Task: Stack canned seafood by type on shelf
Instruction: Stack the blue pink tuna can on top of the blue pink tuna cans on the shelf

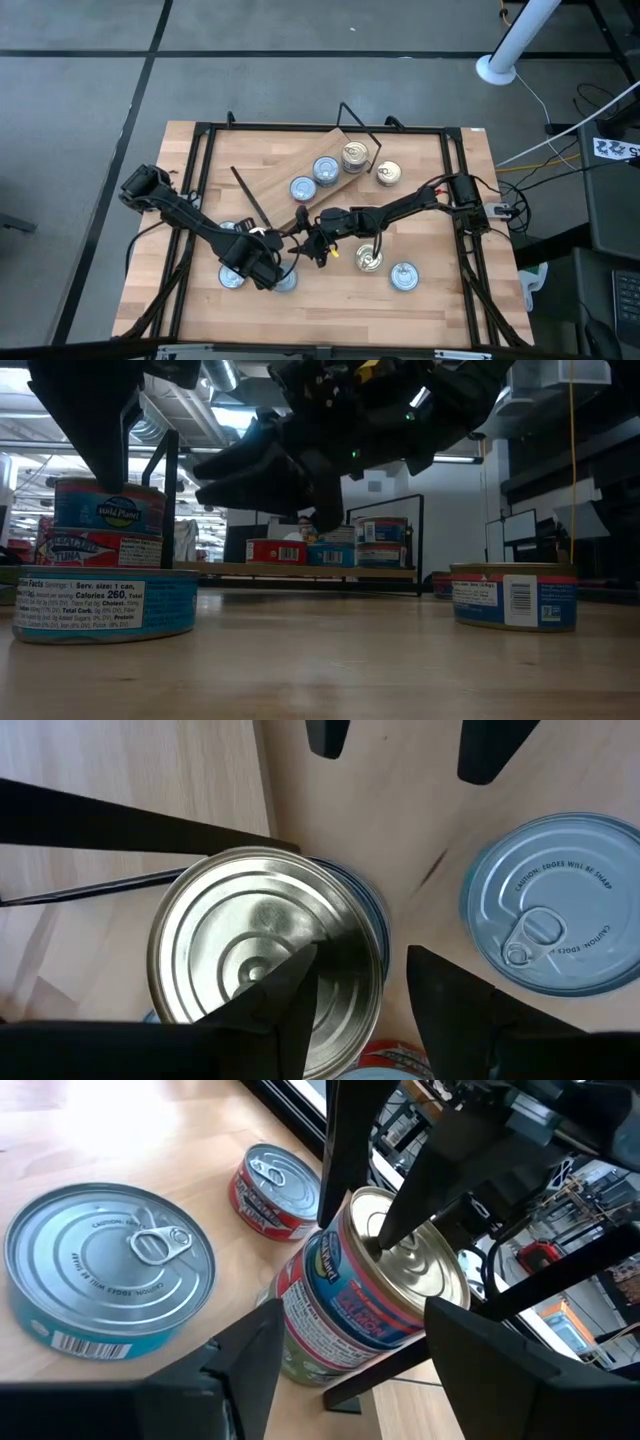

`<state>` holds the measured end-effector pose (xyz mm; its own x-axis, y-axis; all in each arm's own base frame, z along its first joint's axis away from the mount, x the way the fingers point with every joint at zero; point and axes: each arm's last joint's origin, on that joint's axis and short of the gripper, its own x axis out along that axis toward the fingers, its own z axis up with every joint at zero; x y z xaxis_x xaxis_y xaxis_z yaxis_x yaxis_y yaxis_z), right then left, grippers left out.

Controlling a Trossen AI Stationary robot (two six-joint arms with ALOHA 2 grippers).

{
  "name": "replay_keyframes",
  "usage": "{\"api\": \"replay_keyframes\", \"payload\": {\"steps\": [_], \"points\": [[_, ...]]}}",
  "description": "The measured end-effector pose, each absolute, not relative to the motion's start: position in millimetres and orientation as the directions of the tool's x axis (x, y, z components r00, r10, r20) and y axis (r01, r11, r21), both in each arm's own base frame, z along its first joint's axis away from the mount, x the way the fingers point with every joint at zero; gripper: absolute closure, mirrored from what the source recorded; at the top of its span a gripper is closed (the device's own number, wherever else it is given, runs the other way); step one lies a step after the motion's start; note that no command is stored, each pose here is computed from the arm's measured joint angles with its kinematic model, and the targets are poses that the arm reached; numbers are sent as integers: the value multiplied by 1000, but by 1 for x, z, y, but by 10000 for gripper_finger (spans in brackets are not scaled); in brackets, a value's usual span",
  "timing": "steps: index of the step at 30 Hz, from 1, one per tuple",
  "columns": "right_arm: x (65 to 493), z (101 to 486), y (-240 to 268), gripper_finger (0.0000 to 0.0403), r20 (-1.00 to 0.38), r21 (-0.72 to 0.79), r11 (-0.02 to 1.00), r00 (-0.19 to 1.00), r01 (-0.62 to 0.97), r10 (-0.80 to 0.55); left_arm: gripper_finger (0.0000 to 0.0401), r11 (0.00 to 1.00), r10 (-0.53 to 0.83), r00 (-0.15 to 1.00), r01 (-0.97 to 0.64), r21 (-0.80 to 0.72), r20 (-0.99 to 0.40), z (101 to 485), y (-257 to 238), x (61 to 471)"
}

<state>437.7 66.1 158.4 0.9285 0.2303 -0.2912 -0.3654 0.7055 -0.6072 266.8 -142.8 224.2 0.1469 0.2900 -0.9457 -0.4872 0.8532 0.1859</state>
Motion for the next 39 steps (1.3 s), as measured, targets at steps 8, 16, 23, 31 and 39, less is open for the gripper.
{"api": "replay_keyframes", "payload": {"steps": [8,16,23,31,39], "points": [[438,159,66,162,-287,-608,706,930,-363,231,282,855,293,143,-482,192,-945,223,-143,266],[440,166,66,162,-217,-624,713,948,-318,233,333,857,289,148,-481,186,-946,223,-143,267],[441,165,67,162,-192,-629,716,953,-303,234,368,858,283,147,-481,181,-948,223,-143,267],[455,145,71,162,-221,-650,694,951,-309,216,399,873,271,155,-456,174,-950,228,-145,270],[455,145,82,162,-213,-712,643,959,-284,187,400,871,271,152,-459,175,-950,228,-144,271]]}}
